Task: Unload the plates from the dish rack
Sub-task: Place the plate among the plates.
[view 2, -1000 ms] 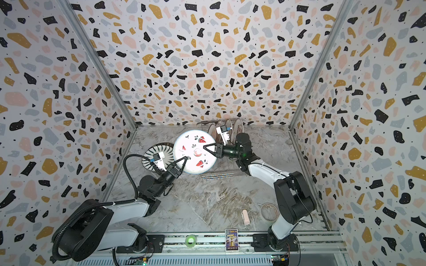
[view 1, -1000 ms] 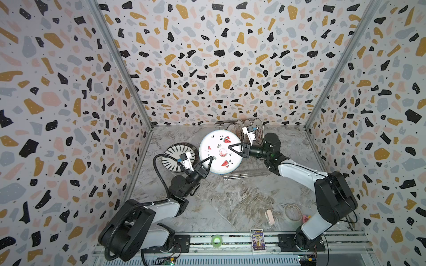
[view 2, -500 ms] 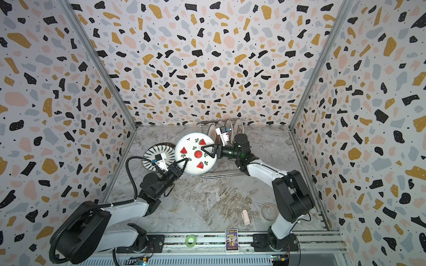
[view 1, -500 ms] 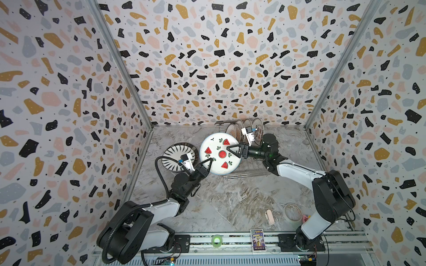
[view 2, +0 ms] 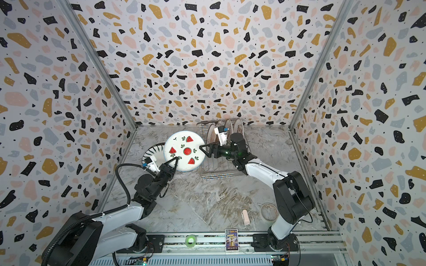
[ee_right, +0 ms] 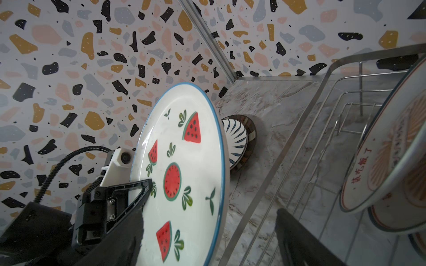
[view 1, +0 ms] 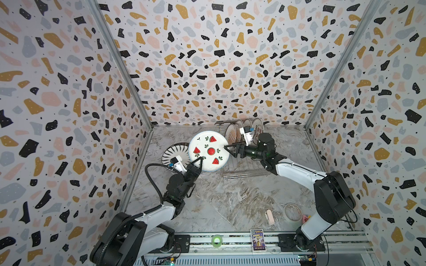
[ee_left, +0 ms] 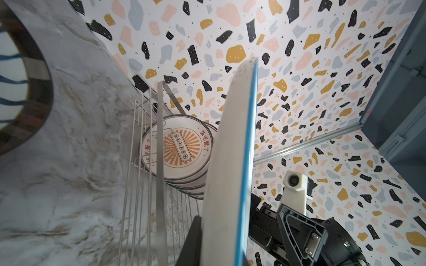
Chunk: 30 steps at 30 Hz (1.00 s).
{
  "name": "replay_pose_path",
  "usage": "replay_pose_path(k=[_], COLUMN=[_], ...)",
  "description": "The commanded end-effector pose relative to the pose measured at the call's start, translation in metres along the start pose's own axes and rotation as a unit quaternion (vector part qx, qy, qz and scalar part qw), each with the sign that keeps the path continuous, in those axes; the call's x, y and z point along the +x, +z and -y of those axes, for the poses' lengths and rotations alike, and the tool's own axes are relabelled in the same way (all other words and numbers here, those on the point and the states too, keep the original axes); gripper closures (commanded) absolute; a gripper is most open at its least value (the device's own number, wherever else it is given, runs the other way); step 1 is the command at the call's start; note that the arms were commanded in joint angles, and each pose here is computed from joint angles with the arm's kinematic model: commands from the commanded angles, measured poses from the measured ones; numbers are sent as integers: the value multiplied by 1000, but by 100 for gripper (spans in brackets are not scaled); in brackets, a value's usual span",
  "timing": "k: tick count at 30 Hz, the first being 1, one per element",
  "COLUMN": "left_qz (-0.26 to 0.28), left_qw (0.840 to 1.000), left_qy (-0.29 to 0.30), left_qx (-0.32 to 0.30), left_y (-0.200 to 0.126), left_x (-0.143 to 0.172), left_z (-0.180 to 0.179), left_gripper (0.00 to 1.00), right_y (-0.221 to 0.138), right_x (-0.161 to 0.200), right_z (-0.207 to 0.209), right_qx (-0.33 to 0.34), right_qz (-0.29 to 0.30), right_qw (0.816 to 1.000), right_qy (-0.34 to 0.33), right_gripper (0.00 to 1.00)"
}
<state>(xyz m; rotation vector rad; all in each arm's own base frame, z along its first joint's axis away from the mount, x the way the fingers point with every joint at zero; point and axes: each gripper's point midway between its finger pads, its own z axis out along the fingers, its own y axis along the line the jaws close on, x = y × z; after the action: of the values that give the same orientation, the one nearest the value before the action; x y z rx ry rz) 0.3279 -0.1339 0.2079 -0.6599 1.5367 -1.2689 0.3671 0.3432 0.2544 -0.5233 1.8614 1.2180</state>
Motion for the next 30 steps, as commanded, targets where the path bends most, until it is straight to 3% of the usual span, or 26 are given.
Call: replay_pose_path(k=[1,5,14,30], left_qz=[71,96,168,248], left_qw=[995,994,985,955], left_qy=[0,8,7,13], left_qx=[72,43,-36,-162], left_y=[-9,-15,-36,-62], left_x=[-43,-62,-107,-143], left_z=[41,29,-16,-80], left_gripper=[100,100,100,100], right_y=[-3,8,48,121], right_x=[-28,-30,-23,13], right_z=[-16,-26,-41,-50], right_qx=[64,101,91,78], right_qz=[34,36,14,-45], right_qw=[995,989,988,985], right_qy=[-64,-99,-122,-149], right_gripper=[1,1,1,1])
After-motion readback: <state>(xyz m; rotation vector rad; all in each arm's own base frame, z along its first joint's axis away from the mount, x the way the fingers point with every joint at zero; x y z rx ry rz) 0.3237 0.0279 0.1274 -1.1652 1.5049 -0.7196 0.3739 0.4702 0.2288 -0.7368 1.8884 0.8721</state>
